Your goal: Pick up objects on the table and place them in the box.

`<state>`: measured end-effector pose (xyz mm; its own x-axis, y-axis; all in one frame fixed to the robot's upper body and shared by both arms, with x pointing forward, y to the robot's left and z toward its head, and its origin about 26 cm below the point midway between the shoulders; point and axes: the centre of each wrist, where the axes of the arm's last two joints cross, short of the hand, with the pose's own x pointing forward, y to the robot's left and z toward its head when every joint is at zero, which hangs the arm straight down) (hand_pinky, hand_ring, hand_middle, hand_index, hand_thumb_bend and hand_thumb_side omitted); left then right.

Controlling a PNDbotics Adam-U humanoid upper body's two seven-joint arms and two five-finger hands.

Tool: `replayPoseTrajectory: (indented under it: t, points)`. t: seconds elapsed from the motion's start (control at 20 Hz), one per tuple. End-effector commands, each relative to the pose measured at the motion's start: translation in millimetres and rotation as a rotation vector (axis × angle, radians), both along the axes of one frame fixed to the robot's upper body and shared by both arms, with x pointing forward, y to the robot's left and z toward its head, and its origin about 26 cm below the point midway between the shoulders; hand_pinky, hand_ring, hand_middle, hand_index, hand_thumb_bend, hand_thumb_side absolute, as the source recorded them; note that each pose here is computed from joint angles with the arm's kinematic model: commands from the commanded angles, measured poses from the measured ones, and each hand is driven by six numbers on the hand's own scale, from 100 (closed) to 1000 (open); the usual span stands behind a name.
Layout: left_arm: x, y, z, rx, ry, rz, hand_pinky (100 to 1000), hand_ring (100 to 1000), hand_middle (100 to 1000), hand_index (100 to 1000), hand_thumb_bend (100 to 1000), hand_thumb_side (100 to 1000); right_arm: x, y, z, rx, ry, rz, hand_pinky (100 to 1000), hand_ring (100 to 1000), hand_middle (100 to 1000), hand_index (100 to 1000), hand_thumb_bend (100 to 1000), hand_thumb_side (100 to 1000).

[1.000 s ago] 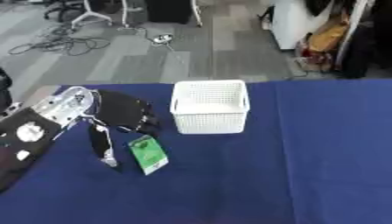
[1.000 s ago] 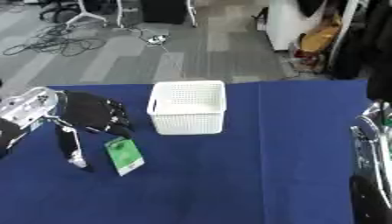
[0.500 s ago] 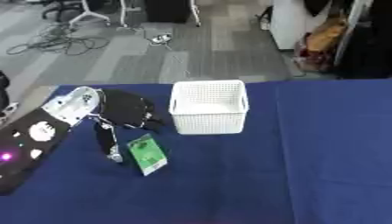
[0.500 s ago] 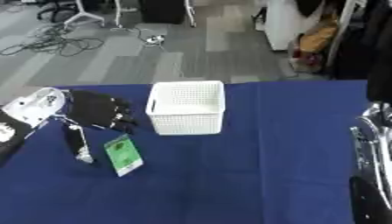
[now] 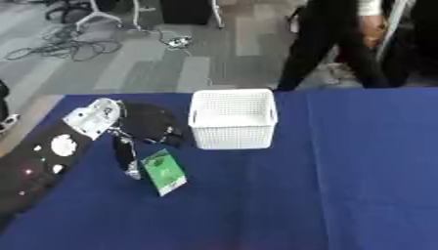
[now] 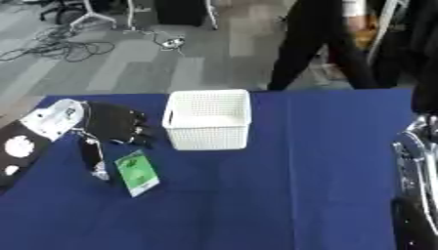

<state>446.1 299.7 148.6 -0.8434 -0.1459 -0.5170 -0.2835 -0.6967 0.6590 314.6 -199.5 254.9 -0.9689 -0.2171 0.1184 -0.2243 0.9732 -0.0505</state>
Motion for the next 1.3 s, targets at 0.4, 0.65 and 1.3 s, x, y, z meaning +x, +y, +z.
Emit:
replayPoseTrajectory:
  t: [0.4, 0.65, 1.3]
  points:
    - [8.9, 1.9, 1.0, 0.055, -0.032, -0.015, 832, 821, 870, 911, 524, 844, -2.8, 4.6, 10.3, 0.004, -0.037, 0.016, 165, 201, 187, 374, 318, 959]
    - [10.5, 6.2, -6.3, 0.060, -0.026, -0.011, 829, 820, 870, 910, 519, 851, -2.9, 5.4, 10.5, 0.006, -0.038, 0.019, 165, 201, 188, 374, 318, 960]
    - [13.1, 12.2, -16.0, 0.073, -0.028, -0.025, 827, 819, 869, 911, 513, 856, -2.9, 5.5, 10.4, 0.004, -0.037, 0.020, 165, 200, 187, 375, 316, 962]
